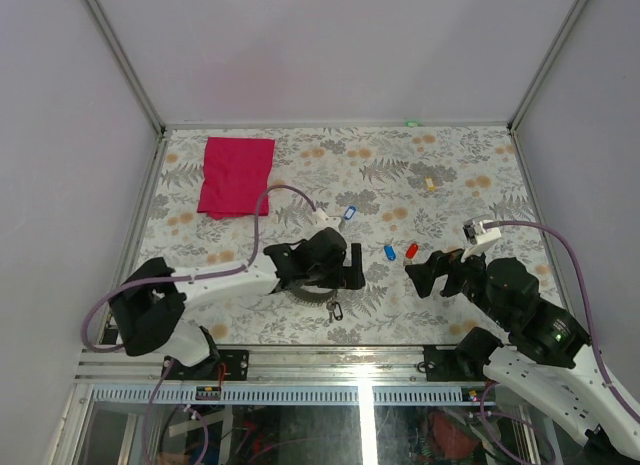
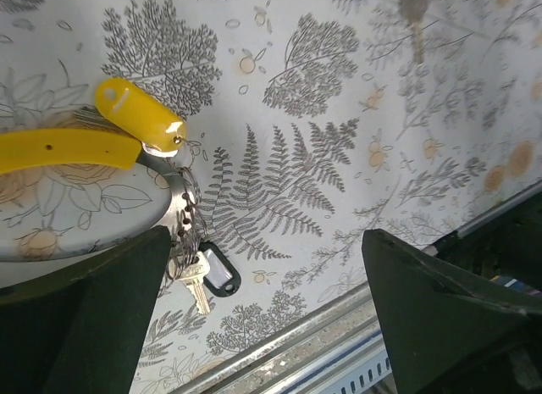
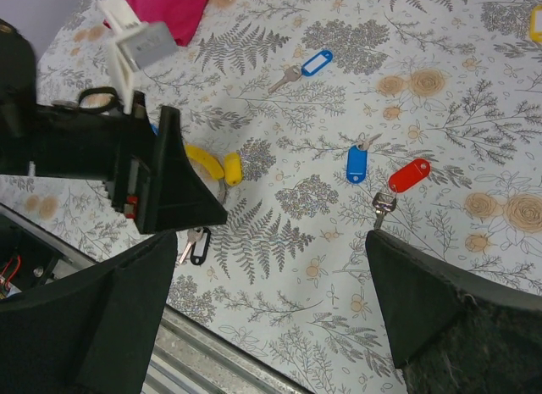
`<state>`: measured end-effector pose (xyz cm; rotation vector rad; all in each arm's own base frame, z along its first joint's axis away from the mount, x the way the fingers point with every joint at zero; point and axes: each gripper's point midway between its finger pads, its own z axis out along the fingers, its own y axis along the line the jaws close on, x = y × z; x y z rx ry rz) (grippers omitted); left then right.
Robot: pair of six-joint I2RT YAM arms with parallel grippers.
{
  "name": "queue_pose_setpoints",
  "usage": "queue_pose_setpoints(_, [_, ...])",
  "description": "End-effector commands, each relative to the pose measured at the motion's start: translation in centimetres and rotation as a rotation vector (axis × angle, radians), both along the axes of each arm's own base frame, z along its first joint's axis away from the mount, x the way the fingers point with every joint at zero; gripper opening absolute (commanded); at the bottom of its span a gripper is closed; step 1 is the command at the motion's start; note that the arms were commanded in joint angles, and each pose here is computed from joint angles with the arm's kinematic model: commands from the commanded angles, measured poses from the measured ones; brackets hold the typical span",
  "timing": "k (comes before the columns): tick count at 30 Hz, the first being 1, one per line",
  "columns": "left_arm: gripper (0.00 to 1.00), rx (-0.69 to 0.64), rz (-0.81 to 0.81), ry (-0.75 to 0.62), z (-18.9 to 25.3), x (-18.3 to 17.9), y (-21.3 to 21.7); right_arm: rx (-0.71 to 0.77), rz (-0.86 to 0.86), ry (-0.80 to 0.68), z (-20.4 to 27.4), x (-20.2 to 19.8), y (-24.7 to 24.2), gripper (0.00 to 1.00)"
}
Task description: Put the keys on the keyring
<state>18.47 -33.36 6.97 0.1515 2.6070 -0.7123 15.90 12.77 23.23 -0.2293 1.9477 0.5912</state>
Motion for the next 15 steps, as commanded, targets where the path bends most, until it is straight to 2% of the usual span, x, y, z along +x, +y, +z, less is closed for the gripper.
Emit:
queue_pose_setpoints(1, [1.00,-0.015,0.047,-0.135,3.5,1.5,1.5,0.024,-0.035,-0.007,0.4,0.8,0.2,0.99])
queue_pose_setpoints(9, [1.00,0.002,0.165,-0.197,5.0,1.1,6.1,-0.012,-0.080,0.071,-1.6,1.5,0.3,0.99])
queue_pose_setpoints(15, [1.00,0.019,0.204,-0.201,4.2,0.3,8.7,-0.071,0.062,0.207,-4.2,1.1,3.6,0.80])
